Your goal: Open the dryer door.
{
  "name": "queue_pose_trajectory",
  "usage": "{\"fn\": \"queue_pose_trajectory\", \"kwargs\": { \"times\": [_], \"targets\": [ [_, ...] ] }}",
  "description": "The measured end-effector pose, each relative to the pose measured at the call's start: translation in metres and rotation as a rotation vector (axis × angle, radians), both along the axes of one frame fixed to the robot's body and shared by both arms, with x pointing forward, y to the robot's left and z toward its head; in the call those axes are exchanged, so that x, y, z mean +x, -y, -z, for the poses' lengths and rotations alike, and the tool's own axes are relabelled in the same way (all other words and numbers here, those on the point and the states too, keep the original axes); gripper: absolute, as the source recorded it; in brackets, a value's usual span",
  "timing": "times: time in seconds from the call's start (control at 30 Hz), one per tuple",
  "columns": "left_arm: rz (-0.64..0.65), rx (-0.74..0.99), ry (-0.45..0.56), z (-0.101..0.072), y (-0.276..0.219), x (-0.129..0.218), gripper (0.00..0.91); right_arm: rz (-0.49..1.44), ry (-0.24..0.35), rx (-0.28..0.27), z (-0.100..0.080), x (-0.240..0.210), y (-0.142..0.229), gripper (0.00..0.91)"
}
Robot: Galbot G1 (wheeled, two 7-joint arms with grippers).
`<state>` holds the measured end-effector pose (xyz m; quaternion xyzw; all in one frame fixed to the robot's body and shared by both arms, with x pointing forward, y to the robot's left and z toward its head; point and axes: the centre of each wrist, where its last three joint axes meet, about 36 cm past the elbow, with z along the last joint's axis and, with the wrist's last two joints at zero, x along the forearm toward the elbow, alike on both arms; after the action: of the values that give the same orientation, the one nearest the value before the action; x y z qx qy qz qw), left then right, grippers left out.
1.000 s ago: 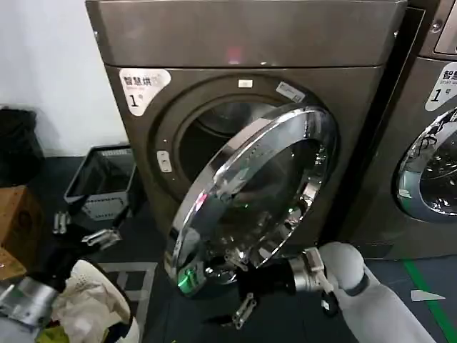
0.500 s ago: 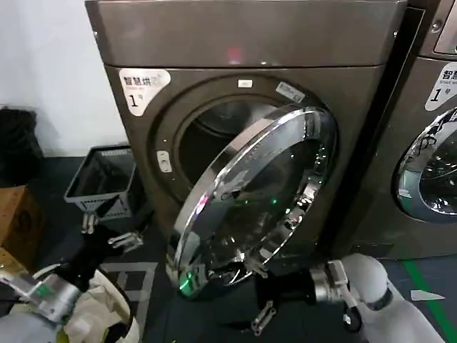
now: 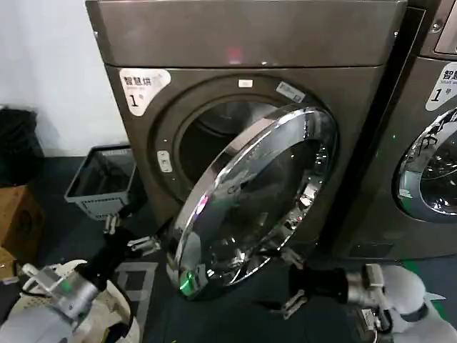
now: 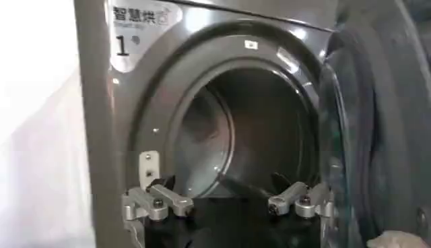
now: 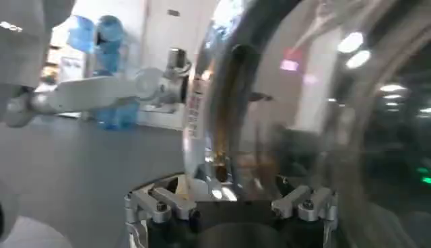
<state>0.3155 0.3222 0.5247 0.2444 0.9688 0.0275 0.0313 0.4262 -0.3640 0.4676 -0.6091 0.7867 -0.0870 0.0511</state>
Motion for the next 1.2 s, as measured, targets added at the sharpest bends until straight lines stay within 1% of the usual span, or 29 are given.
{"fn": "queue_pose_trajectory", "kwargs": {
  "times": [0.23,0.43,0.77,0.87,1.13,1.2],
  "targets": [
    [0.067,-0.004,-0.017,0.003,0.009,0.004,0.907,0.139,0.016,0.008,-0.004,-0.01,0.041,0.907],
    [0.117,0.003,-0.027,0.005,0.015,0.006,0.907,0.287,0.056,0.037,-0.014,-0.024,0.073,0.907],
    [0.195,-0.007,-0.033,0.007,0.027,0.004,0.907,0.477,0.121,0.048,-0.031,-0.052,0.12,0.907],
    [0.223,-0.003,-0.033,0.007,0.031,0.003,0.907,0.544,0.14,0.034,-0.037,-0.062,0.135,0.907],
    [0.296,0.007,-0.029,0.01,0.039,0.003,0.907,0.709,0.195,0.022,-0.054,-0.095,0.178,0.907],
    [0.319,0.009,-0.026,0.01,0.042,0.002,0.907,0.76,0.196,0.024,-0.059,-0.103,0.185,0.907]
  ]
}}
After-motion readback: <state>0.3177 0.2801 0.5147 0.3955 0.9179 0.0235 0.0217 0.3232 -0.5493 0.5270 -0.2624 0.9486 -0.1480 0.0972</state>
